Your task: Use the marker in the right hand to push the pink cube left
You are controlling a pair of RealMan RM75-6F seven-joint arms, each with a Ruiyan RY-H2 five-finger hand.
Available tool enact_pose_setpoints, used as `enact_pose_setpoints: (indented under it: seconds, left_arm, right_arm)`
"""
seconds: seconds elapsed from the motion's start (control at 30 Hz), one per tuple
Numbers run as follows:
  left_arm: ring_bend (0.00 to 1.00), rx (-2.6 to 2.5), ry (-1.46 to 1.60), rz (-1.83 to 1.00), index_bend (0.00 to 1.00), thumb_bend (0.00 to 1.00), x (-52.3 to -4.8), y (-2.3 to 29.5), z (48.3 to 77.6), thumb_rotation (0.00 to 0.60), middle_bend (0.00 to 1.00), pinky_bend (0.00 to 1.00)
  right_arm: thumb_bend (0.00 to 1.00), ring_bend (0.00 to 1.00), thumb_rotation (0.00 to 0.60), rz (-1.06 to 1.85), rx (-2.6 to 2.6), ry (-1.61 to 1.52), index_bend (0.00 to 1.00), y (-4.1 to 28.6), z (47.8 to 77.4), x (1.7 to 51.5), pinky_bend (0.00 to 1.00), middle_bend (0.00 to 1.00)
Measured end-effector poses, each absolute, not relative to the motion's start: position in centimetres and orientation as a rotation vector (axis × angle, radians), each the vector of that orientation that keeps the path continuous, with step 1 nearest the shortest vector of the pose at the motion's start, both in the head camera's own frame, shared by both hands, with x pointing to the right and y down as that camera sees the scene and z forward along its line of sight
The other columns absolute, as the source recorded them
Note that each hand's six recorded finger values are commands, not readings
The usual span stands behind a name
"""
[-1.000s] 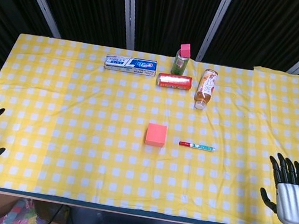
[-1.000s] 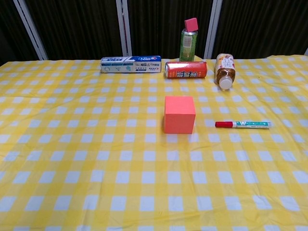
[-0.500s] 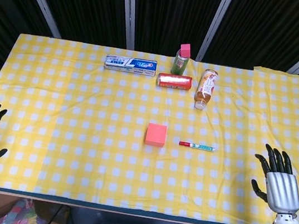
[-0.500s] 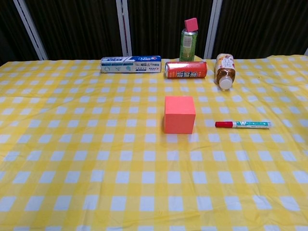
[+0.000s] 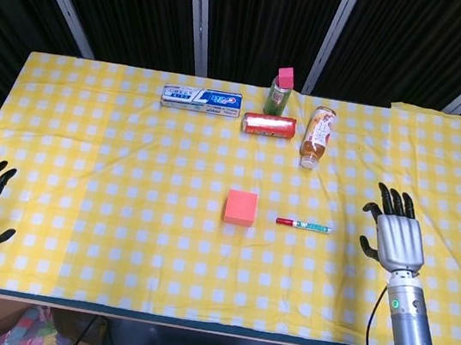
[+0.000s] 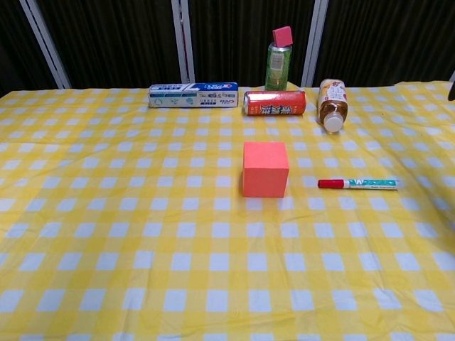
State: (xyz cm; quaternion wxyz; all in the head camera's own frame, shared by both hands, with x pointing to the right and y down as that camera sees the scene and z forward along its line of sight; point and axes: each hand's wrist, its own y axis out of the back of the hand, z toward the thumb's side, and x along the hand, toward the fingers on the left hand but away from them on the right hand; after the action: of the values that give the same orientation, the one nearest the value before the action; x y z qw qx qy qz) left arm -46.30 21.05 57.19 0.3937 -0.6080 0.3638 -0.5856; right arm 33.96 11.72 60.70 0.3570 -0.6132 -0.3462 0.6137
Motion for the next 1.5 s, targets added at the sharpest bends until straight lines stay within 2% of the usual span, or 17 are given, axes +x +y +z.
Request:
enact_pose_setpoints:
  seconds: [0.27,0.53,0.87,1.5]
  left_arm:
    - [0.0,-1.565,0.922,-1.503,0.03,0.0,-46.4,20.7,57.6,0.6,0.0,0.03]
    - [0.0,-1.568,0.928,-1.497,0.04,0.0,-46.2,20.8,57.5,0.6,0.0,0.03]
    - [0.0,-1.572,0.933,-1.501,0.05,0.0,-46.2,20.7,57.7,0.6,0.0,0.03]
    - [0.0,-1.579,0.939,-1.504,0.05,0.0,-46.2,20.7,57.7,0.6,0.0,0.03]
  right_arm:
    - [0.37,0.0,0.6,1.602,-1.646,-0.857,0.36,10.5,64.2,29.7,0.04,0.07]
    - [0.38,0.0,0.6,1.63,-1.651,-0.843,0.42,11.1,66.3,28.8,0.04,0.09]
    - [0.41,0.0,0.6,1.676,-1.683,-0.82,0.42,12.2,69.5,28.1,0.04,0.09]
    - [0.41,0.0,0.6,1.683,-1.72,-0.779,0.42,12.9,71.8,26.5,0.04,0.09]
